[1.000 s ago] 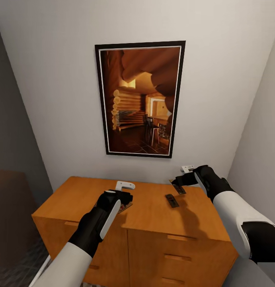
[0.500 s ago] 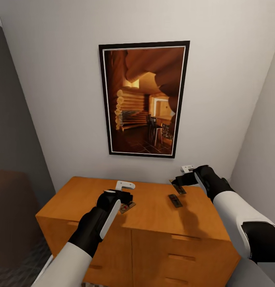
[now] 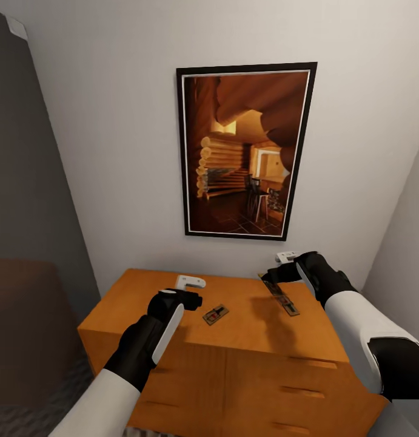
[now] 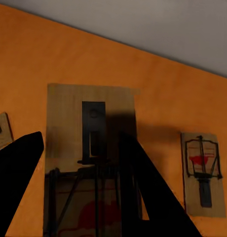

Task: Take the four mousetraps from the cabinet in the bathroom and place them on the bathroom floor. Make sure all four end up on the same floor surface, and ensure that at least two of them are either under or directly next to the same bathroom sink.

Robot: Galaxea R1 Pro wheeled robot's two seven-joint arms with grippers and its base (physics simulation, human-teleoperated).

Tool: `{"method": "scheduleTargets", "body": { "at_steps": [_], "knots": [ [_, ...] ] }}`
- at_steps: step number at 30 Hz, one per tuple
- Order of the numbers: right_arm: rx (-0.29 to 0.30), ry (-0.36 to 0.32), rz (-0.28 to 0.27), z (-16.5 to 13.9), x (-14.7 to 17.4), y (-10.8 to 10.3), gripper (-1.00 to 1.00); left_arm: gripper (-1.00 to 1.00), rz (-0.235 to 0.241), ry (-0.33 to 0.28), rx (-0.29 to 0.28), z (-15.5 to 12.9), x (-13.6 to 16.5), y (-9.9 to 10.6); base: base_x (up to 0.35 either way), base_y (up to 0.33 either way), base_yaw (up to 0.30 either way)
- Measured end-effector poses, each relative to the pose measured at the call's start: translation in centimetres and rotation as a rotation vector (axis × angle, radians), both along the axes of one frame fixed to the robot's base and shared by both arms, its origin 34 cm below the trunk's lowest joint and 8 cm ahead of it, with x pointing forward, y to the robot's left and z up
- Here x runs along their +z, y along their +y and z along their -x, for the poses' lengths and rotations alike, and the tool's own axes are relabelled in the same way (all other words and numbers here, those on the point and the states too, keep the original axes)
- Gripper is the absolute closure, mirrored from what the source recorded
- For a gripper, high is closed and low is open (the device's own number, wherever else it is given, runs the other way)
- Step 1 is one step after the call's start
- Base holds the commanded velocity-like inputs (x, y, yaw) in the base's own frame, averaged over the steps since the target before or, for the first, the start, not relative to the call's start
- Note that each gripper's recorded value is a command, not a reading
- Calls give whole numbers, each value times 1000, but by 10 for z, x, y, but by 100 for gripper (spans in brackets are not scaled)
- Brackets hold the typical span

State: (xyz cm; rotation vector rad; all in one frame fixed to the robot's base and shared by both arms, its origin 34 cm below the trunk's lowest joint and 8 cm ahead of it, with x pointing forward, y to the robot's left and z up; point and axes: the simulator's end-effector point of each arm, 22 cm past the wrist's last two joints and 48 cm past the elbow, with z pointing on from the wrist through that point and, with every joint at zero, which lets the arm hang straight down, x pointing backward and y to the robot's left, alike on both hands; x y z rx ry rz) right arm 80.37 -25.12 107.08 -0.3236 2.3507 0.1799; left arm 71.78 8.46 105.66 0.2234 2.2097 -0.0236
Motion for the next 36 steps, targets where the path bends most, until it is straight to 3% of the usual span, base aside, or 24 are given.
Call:
{"method": "scheduleTargets", "body": {
  "at_steps": [7, 20, 36],
  "knots": [
    [0, 1, -1, 0, 0, 0, 100, -100, 0, 0, 0, 0, 0, 0, 0, 210, 0],
    [-1, 1, 0, 0, 0, 0, 100, -100, 4, -11, -6, 0, 5, -3, 0, 16, -5],
    [3, -2, -3, 1, 2, 6, 100, -100, 12, -31, -7, -1, 15, -4, 0, 0, -240]
  ]
}}
